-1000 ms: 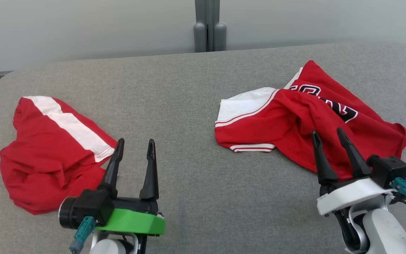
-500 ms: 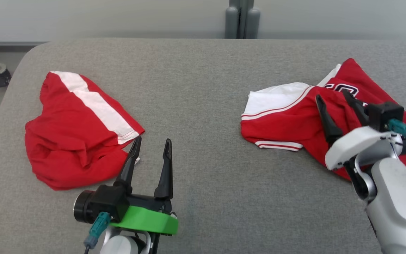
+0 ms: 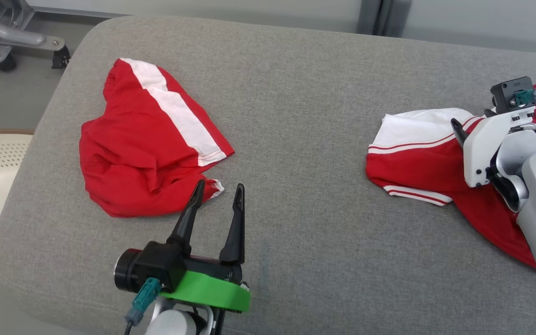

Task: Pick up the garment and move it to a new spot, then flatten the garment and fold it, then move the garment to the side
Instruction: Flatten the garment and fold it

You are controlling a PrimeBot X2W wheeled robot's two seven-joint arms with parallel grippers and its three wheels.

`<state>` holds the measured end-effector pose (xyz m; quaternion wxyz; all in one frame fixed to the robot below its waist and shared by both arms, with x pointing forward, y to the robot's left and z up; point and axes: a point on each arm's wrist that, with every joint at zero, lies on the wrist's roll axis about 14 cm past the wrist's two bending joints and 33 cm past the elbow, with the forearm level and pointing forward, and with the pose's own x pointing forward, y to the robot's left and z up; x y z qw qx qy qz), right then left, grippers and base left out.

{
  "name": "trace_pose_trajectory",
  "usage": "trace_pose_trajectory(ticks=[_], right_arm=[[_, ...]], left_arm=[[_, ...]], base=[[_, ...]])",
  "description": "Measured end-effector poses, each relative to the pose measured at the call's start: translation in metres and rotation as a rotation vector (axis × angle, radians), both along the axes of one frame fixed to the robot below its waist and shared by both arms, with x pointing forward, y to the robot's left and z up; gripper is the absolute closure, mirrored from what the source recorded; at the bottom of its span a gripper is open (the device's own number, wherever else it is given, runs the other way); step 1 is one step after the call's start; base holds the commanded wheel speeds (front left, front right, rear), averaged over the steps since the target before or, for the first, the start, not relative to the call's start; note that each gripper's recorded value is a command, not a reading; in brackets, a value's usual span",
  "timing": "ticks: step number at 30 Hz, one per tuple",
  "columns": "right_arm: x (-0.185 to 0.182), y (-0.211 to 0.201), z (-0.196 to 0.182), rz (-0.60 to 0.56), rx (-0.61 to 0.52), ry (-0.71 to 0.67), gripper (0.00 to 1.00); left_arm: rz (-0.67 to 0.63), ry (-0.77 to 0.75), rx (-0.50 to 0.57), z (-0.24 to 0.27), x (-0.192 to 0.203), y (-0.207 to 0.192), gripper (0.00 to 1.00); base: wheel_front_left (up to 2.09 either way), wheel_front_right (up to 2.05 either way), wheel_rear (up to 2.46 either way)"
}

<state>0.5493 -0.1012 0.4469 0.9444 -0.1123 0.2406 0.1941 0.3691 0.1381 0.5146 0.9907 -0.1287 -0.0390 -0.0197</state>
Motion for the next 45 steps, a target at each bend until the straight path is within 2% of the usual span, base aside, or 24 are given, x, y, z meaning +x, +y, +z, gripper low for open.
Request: trace_pose_trajectory(ticks=[5,9,10,11,15,18,26,29,33,37,38,39,42,45], right_arm=[[0.006,-0.009,-0.019,-0.019,-0.040,0.077,0.00],[0.002,-0.003,-0.036,-0.016,-0.028,0.140,0.00],[0.000,0.001,-0.038,-0.018,-0.004,0.155,0.72],[-0.001,0.004,-0.038,-0.016,0.013,0.159,1.00],[-0.002,0.007,-0.035,-0.002,0.031,0.145,1.00],[0.004,0.014,-0.019,0.013,0.077,0.074,1.00],[0.039,0.027,0.082,0.039,0.227,-0.320,1.00],[0.032,0.058,0.113,0.134,0.264,-0.434,1.00],[-0.003,0.111,0.112,0.326,0.258,-0.453,1.00],[-0.045,0.137,0.069,0.463,0.207,-0.348,0.98],[-0.057,0.143,0.057,0.504,0.187,-0.323,0.36],[-0.066,0.147,0.049,0.532,0.175,-0.303,0.00],[-0.082,0.149,0.032,0.561,0.170,-0.254,0.00],[-0.077,0.138,0.037,0.522,0.199,-0.270,0.00]], left_arm=[[0.017,0.018,0.001,-0.005,0.001,0.003,0.00],[0.021,0.033,0.002,-0.010,0.002,0.004,0.00],[0.021,0.036,0.002,-0.010,0.003,0.004,0.00],[0.020,0.035,0.003,-0.010,0.003,0.004,0.00],[0.013,0.033,0.004,-0.010,0.005,0.002,0.00],[0.009,0.029,0.005,-0.008,0.005,0.001,0.00],[0.012,0.003,0.009,0.000,0.003,0.002,0.00],[0.020,-0.007,0.007,0.003,0.000,0.005,0.00],[0.026,-0.012,0.002,0.005,-0.004,0.007,0.00],[0.014,-0.018,0.000,0.007,-0.005,0.003,0.00],[0.009,-0.018,-0.001,0.007,-0.006,0.002,0.00],[0.007,-0.018,-0.001,0.007,-0.006,0.001,0.00],[0.005,-0.016,-0.002,0.006,-0.006,0.000,0.00],[0.007,-0.013,0.001,0.004,-0.006,0.001,0.00]], base=[[0.00,0.00,0.00],[0.00,0.00,0.00],[0.00,0.00,0.00],[0.00,0.00,0.00],[0.00,0.00,0.00],[0.00,0.00,0.00],[0.00,0.00,0.00],[0.00,0.00,0.00],[0.00,0.00,0.00],[0.00,0.00,0.00],[0.00,0.00,0.00],[0.00,0.00,0.00],[0.00,0.00,0.00],[0.00,0.00,0.00]])
